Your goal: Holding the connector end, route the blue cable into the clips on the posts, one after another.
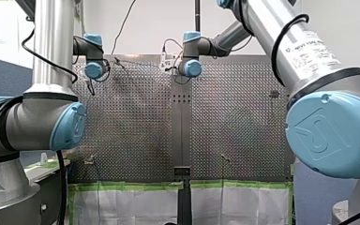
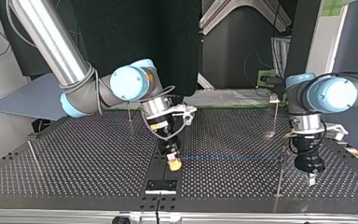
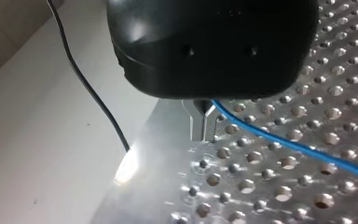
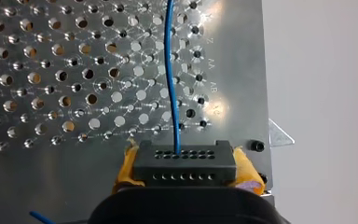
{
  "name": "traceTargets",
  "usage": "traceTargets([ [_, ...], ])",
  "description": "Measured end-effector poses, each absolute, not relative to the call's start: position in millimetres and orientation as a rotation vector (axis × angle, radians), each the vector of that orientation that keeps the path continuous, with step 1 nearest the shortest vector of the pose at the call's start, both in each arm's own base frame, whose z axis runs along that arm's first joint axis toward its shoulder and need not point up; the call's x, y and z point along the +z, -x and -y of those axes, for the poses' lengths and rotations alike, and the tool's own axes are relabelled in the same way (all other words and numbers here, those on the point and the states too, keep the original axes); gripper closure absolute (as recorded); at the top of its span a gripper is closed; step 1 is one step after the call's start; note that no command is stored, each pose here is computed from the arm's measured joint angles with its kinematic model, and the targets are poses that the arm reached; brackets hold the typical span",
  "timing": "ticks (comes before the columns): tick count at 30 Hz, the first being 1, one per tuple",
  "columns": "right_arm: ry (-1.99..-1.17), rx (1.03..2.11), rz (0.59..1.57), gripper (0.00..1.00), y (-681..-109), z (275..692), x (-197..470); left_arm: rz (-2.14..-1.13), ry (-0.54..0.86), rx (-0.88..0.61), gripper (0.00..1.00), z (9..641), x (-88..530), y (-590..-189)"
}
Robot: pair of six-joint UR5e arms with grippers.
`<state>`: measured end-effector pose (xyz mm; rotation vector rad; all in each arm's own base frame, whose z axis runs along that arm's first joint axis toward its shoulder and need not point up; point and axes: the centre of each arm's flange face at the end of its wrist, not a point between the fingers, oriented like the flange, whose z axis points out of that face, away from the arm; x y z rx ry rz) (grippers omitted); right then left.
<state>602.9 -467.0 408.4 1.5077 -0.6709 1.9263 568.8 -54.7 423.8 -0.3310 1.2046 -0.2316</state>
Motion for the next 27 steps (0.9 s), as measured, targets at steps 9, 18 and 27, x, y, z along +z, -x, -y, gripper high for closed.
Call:
traceTargets([
  [9,-1.507,1.927,0.667,1.0,-603,472,408,-1.218,0.339,-0.243,1.0,52,415,-573],
  [18,-1.503,1.935,0.658,1.0,-605,471,408,-1.247,0.368,-0.273,0.65,48,413,-570],
  [27,-1.504,1.938,0.647,1.0,-607,470,407,-1.243,0.308,-0.267,0.03,53,432,-559],
])
